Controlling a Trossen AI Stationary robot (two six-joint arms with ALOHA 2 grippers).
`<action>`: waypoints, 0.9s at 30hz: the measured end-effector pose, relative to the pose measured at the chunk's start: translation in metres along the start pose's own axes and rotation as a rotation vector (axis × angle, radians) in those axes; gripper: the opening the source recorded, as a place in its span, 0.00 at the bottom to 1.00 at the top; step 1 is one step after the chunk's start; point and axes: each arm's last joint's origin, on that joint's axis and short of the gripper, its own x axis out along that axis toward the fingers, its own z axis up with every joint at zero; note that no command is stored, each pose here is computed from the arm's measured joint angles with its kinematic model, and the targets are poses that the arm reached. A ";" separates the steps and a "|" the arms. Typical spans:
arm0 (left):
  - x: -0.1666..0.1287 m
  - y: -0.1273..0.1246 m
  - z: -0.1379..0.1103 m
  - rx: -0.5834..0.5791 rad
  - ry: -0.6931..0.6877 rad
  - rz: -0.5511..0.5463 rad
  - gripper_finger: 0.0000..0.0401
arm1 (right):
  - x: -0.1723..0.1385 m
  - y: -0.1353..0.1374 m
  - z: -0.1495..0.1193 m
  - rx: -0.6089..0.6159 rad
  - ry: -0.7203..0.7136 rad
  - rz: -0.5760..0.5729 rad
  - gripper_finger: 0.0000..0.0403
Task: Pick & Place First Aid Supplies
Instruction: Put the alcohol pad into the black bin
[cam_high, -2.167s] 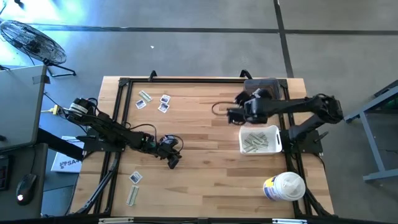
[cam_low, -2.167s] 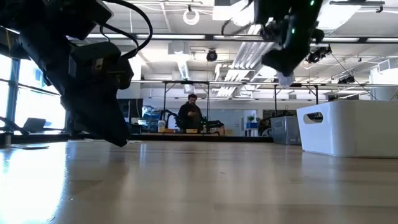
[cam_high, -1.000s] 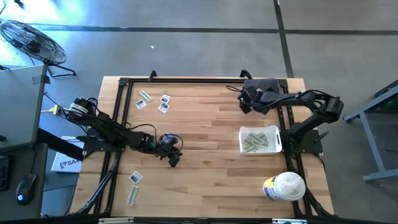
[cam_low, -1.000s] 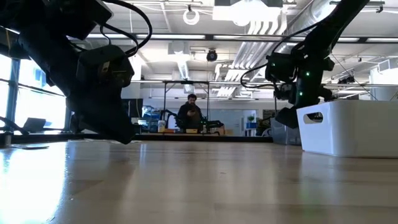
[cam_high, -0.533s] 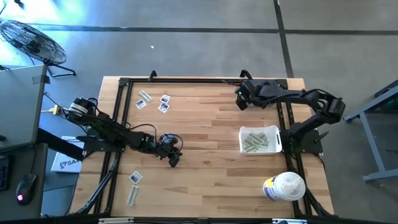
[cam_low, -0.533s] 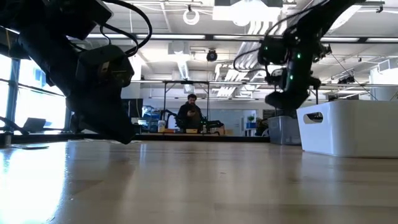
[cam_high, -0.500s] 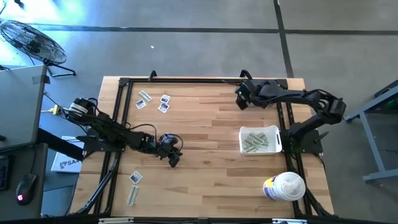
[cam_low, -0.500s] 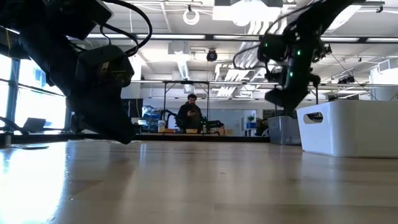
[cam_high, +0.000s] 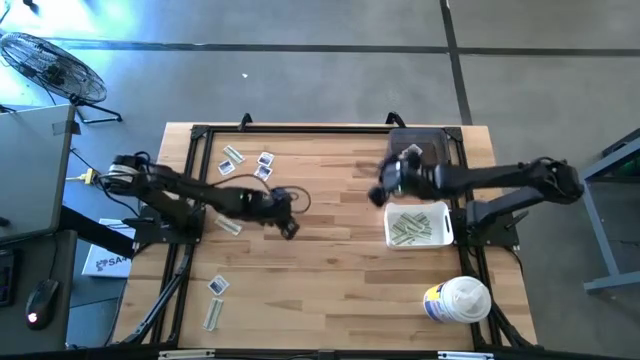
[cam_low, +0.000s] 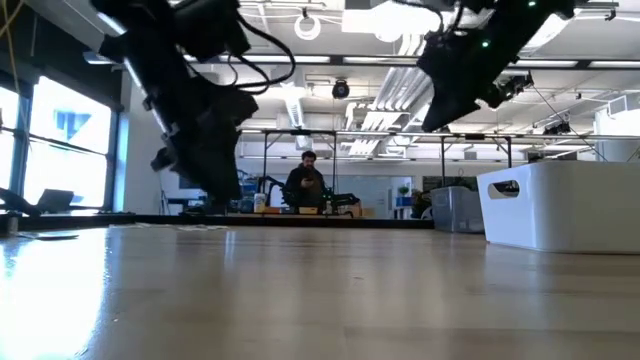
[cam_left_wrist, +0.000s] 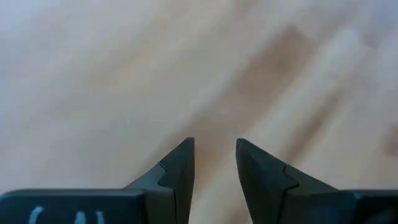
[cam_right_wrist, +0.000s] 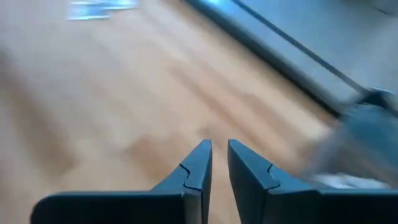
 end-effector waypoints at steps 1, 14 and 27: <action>-0.003 0.002 0.008 -0.006 -0.008 0.046 0.29 | -0.002 0.009 -0.007 -0.013 -0.022 0.044 0.11; 0.004 0.081 0.056 -0.230 -0.034 0.431 0.29 | -0.026 0.075 -0.102 -0.088 -0.310 0.479 0.06; 0.016 0.148 0.066 -0.447 -0.144 0.505 0.29 | -0.034 0.081 -0.100 -0.130 -0.372 0.529 0.03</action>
